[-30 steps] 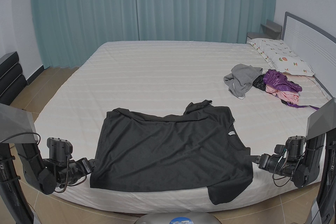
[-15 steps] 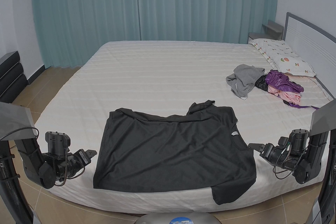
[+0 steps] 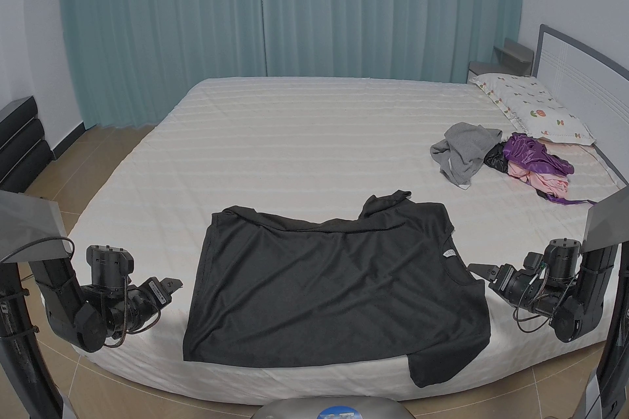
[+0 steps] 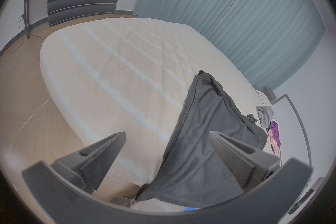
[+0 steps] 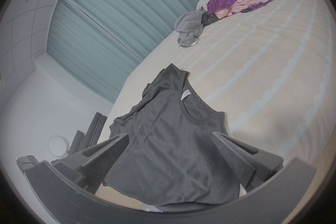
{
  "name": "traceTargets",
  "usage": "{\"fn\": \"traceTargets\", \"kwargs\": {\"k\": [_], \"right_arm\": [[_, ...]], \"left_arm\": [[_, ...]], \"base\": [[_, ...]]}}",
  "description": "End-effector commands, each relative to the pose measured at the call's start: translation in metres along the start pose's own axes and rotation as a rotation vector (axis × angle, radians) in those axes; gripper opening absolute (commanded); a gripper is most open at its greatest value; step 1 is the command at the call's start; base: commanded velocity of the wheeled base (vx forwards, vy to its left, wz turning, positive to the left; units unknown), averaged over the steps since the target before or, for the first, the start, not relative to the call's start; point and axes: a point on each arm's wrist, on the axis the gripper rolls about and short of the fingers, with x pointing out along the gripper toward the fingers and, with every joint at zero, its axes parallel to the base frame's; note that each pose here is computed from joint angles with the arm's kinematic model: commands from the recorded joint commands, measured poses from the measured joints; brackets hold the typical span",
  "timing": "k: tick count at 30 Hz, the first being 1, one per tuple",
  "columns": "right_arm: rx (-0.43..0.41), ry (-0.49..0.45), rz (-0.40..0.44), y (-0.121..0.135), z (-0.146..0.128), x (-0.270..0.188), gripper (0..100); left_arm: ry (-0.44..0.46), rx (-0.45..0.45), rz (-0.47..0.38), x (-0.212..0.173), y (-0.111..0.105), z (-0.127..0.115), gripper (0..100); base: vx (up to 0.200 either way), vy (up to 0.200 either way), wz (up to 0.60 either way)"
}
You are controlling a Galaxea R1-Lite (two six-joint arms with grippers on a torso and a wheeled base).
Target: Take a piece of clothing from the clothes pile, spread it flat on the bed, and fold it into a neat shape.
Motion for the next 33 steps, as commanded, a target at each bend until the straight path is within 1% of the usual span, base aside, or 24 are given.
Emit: {"fn": "traceTargets", "kwargs": {"k": [1,3,15,18,20,21,22,24,28,31,33], "right_arm": [[-0.001,-0.002,0.001,0.000,0.000,0.000,100],[-0.001,-0.003,0.000,0.000,0.000,0.000,100],[-0.002,0.010,0.001,0.001,-0.002,0.000,100],[-0.002,0.011,0.001,0.001,-0.003,0.001,100],[-0.004,0.009,0.003,0.002,-0.002,0.001,100],[-0.003,0.012,0.002,0.002,-0.003,0.001,100],[-0.003,0.012,0.002,0.002,-0.003,0.001,100],[-0.001,0.017,0.000,0.001,-0.004,0.001,100],[0.003,0.026,-0.006,-0.001,-0.006,0.002,100],[0.004,0.030,-0.007,-0.001,-0.006,0.002,100],[0.003,0.033,-0.006,0.000,-0.007,0.002,100]], "left_arm": [[0.001,0.002,-0.001,0.000,0.000,-0.001,100],[0.001,0.003,-0.005,0.000,-0.002,-0.001,100],[0.009,0.002,-0.017,0.000,-0.004,-0.003,100],[-0.013,-0.015,-0.041,0.002,-0.010,0.003,100],[-0.024,-0.015,-0.058,0.005,-0.015,0.006,100],[-0.039,-0.012,-0.085,0.011,-0.024,0.010,100],[-0.041,-0.013,-0.087,0.012,-0.024,0.011,100],[-0.075,-0.012,-0.126,0.031,-0.039,0.024,100],[-0.093,-0.012,-0.147,0.067,-0.058,0.042,100],[-0.068,-0.010,-0.169,0.092,-0.072,0.055,100],[-0.036,-0.007,-0.220,0.107,-0.082,0.065,100]], "base": [[0.200,0.000,0.00],[0.200,0.000,0.00],[0.000,0.000,0.00],[0.000,0.000,0.00],[0.000,0.000,0.00],[0.000,0.000,0.00],[0.000,0.000,0.00],[0.000,0.000,0.00],[0.000,0.000,0.00],[0.000,0.000,0.00],[0.000,0.000,0.00]]}}
